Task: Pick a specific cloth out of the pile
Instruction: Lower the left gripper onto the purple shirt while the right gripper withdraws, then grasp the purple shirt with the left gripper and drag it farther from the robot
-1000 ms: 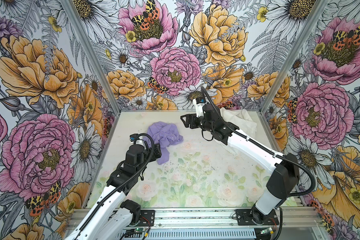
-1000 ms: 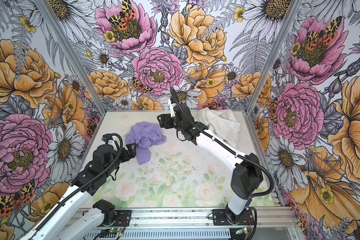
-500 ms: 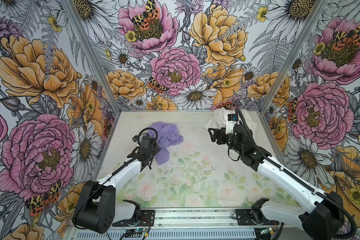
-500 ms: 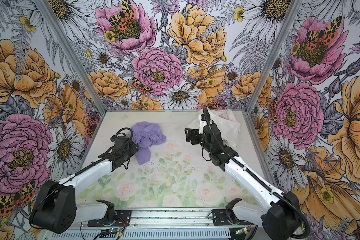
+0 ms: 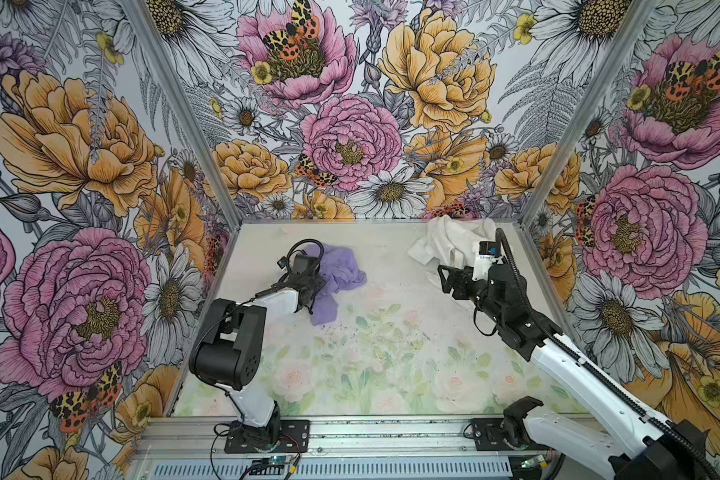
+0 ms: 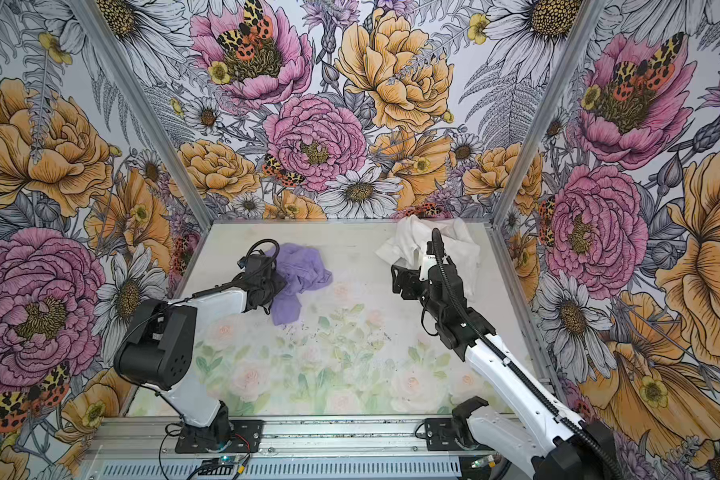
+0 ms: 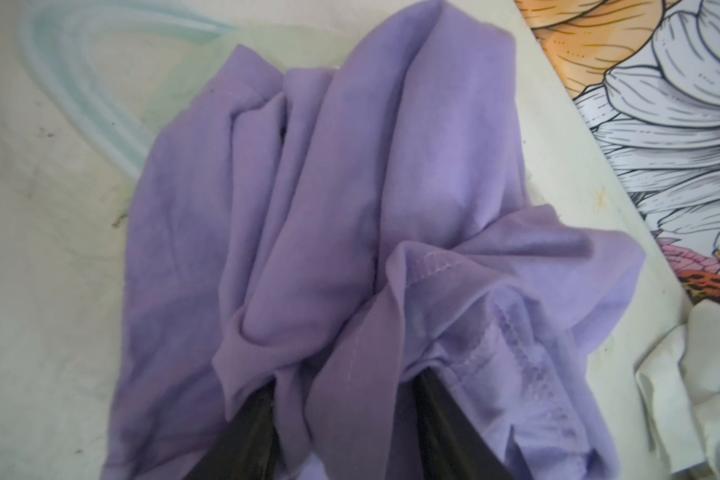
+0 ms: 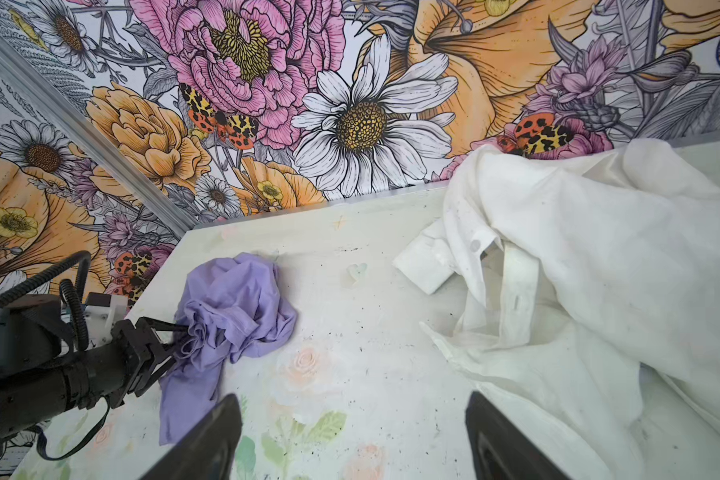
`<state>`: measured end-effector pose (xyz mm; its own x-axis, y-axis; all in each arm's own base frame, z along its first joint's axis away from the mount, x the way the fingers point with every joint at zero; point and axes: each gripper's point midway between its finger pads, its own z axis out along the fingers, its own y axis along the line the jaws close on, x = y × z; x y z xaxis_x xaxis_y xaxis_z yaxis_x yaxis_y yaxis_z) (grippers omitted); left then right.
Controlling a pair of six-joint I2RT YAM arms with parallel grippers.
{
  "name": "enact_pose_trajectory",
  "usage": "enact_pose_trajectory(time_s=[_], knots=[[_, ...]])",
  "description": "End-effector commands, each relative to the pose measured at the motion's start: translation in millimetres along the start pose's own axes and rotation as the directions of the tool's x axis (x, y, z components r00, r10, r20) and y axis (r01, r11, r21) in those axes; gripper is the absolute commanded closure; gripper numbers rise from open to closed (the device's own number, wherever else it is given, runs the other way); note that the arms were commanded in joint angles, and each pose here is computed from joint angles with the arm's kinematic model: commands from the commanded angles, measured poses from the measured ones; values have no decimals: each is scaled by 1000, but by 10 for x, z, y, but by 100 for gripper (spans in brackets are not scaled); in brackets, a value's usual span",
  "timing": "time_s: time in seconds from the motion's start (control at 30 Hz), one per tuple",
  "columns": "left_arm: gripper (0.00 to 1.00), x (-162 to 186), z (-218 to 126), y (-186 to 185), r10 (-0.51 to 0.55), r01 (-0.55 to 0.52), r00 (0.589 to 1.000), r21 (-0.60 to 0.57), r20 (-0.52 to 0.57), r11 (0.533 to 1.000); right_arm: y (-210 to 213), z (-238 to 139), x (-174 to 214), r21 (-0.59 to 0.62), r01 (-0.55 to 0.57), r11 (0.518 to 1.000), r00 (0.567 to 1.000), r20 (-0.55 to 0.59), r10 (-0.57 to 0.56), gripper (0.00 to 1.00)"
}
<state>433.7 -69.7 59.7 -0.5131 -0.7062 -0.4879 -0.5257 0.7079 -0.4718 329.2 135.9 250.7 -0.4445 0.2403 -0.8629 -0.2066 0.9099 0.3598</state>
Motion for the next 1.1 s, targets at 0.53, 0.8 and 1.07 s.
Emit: enact_pose_trajectory(time_s=[0.53, 0.8, 1.07], knots=[[75, -910, 911, -117, -65, 67, 997, -34, 42, 997, -257, -140, 7, 42, -37, 998, 999, 10, 37, 15], [77, -1183, 1017, -102, 6, 2, 996, -83, 90, 997, -321, -136, 8, 49, -48, 998, 999, 6, 48, 15], [81, -1468, 1009, 70, 53, -34, 991, -146, 126, 989, -388, -192, 44, 56, -55, 997, 998, 6, 55, 15]])
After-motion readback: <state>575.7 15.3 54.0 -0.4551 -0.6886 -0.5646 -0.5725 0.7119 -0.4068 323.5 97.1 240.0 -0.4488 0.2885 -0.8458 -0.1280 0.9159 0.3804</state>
